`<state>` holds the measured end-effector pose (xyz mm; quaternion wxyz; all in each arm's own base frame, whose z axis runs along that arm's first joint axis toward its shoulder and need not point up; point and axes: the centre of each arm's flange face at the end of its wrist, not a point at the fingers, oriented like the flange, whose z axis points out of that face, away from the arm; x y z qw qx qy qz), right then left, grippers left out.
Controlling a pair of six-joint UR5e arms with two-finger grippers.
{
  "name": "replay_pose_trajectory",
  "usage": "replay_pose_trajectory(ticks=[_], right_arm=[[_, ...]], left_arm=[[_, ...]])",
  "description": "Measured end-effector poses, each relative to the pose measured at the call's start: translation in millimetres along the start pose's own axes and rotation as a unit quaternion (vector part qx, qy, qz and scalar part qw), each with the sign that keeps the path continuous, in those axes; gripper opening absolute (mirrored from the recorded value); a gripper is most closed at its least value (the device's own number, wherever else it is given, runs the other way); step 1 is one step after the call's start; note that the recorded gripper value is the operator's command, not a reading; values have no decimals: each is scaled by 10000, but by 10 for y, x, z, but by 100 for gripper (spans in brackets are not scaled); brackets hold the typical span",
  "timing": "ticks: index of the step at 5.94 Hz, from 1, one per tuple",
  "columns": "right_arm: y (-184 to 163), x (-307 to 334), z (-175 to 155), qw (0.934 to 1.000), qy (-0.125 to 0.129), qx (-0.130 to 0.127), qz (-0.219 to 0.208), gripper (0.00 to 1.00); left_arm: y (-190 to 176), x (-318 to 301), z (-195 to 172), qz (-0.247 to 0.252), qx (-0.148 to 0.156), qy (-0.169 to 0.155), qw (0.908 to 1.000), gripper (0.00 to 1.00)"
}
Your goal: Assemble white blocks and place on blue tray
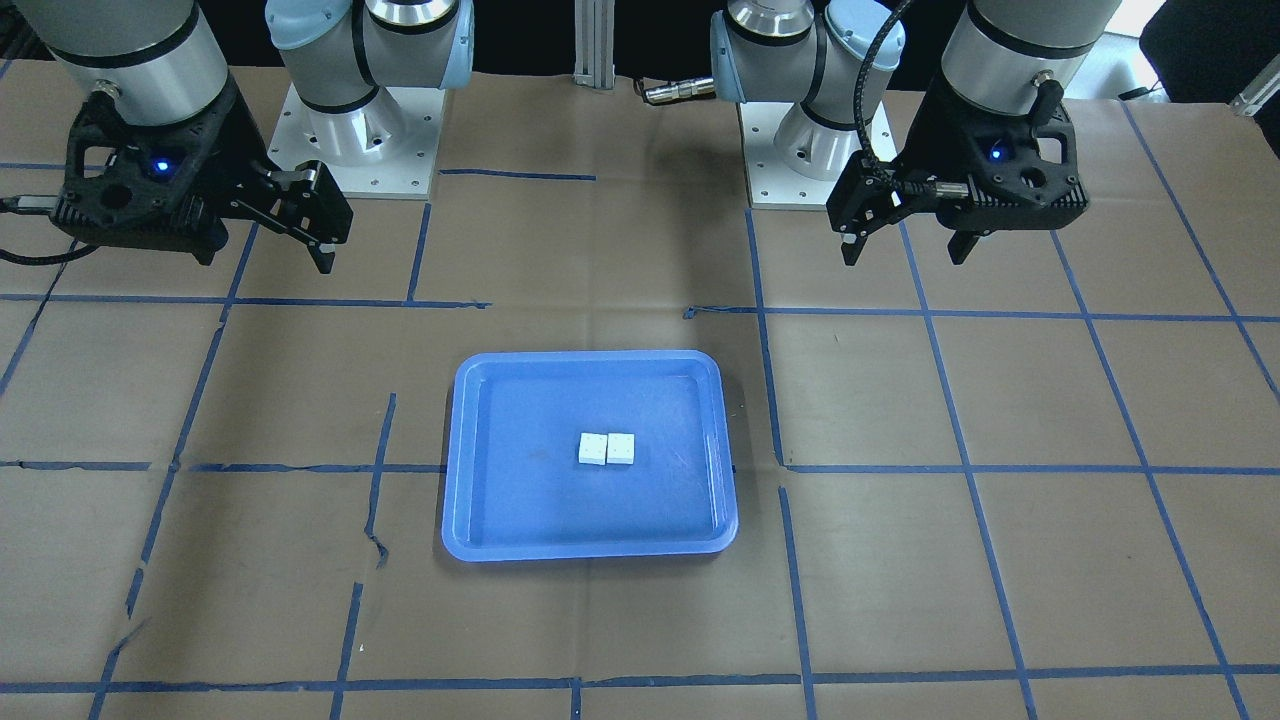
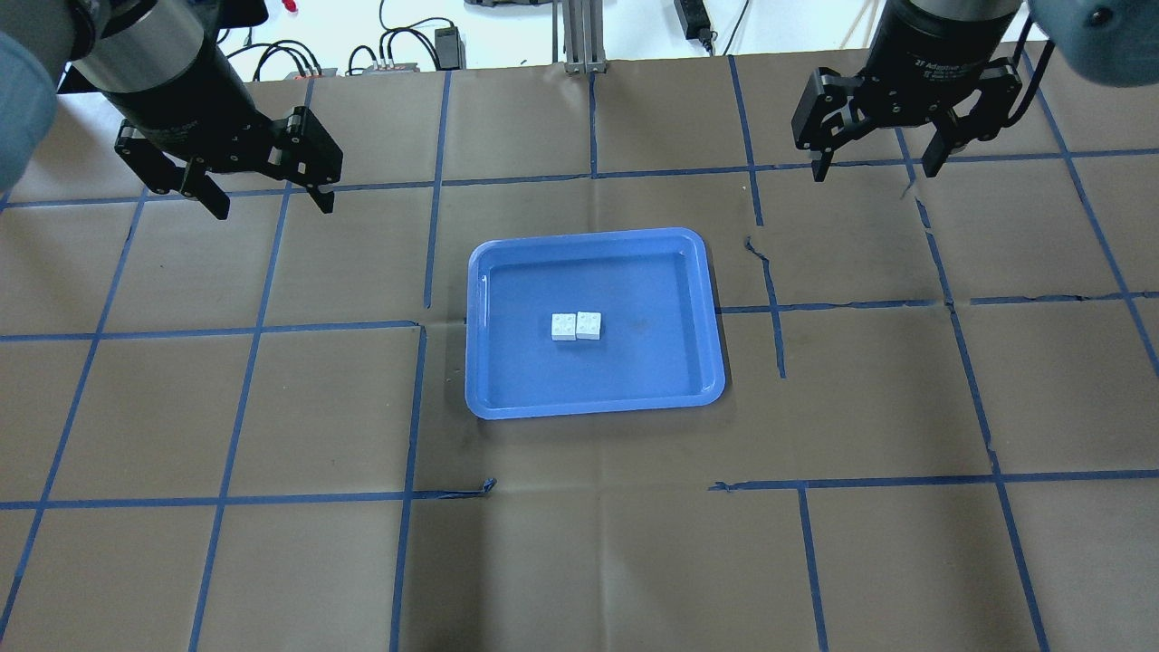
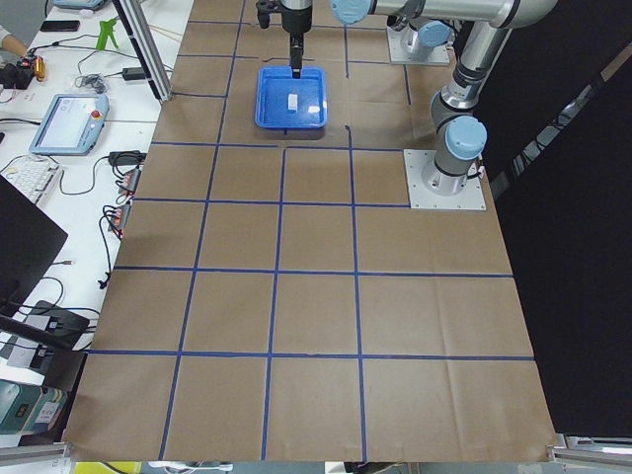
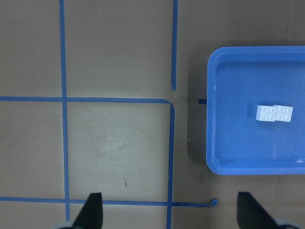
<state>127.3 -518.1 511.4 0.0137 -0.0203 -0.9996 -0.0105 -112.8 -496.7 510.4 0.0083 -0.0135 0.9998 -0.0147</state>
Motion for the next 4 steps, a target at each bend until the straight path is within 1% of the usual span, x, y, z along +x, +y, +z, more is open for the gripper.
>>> replay_pose_trajectory(ticks=[1,4], right_arm=[[3,31,-24,10000,-96,12,17,100],[33,17,-58,9999,-118,31,36,100]], left_arm=[[-1,1,-5,0,8,5,10000,99],[-1,-1,-7,-4,10,15,10000,99]])
